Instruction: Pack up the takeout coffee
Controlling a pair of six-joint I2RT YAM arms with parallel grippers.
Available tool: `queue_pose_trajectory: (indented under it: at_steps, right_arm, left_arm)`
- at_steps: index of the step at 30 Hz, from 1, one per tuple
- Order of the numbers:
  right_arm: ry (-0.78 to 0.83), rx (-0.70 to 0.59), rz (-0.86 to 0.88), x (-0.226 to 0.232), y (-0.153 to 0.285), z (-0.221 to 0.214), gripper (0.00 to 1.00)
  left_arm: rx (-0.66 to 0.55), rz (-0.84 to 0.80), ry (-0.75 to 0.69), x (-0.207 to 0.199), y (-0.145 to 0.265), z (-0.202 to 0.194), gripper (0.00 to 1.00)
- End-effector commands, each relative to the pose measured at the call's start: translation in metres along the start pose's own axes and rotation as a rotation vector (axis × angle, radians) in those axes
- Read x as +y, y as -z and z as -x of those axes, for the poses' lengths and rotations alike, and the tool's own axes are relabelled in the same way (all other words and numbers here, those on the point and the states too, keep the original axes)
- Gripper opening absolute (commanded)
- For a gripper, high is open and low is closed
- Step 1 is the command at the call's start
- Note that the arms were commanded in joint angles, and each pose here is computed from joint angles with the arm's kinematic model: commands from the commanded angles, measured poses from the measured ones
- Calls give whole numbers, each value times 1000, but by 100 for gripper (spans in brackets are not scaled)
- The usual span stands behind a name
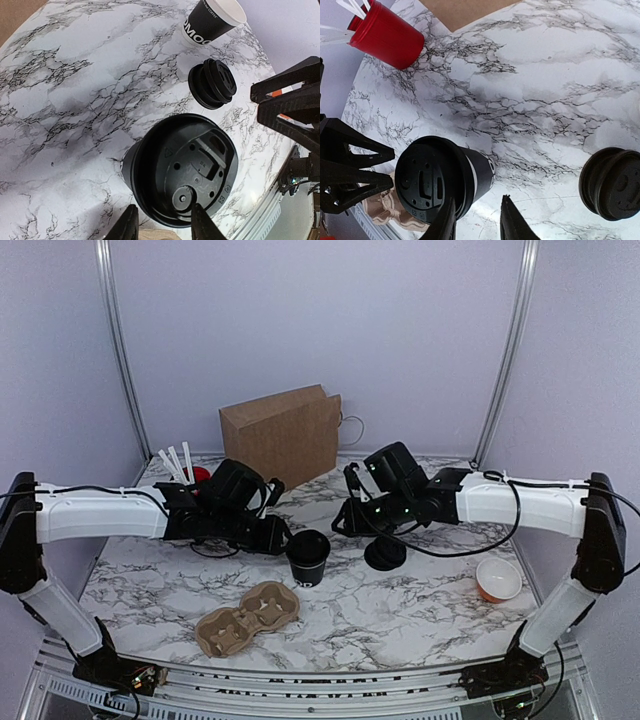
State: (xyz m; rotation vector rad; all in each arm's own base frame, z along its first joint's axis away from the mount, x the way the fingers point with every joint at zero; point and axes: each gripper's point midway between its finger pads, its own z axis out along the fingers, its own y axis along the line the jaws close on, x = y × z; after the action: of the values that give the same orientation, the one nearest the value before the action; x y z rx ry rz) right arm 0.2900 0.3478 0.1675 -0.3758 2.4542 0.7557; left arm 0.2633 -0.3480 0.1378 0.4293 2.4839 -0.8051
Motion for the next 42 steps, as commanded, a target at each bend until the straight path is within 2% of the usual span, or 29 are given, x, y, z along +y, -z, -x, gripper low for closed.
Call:
queue_pose_trajectory:
  at_steps: [1,28,42]
  right_arm:
    - [40,0,110,9,-8,11,28]
    - [47,92,133,-2,-31,-16,16]
    - [52,160,101,-7,-45,-45,2]
  left_arm:
    - [-23,-12,7,-6,-2,14,36]
    - [27,43,-6,5,-20,8,32]
    - [62,65,-4,13,-30,-4,29]
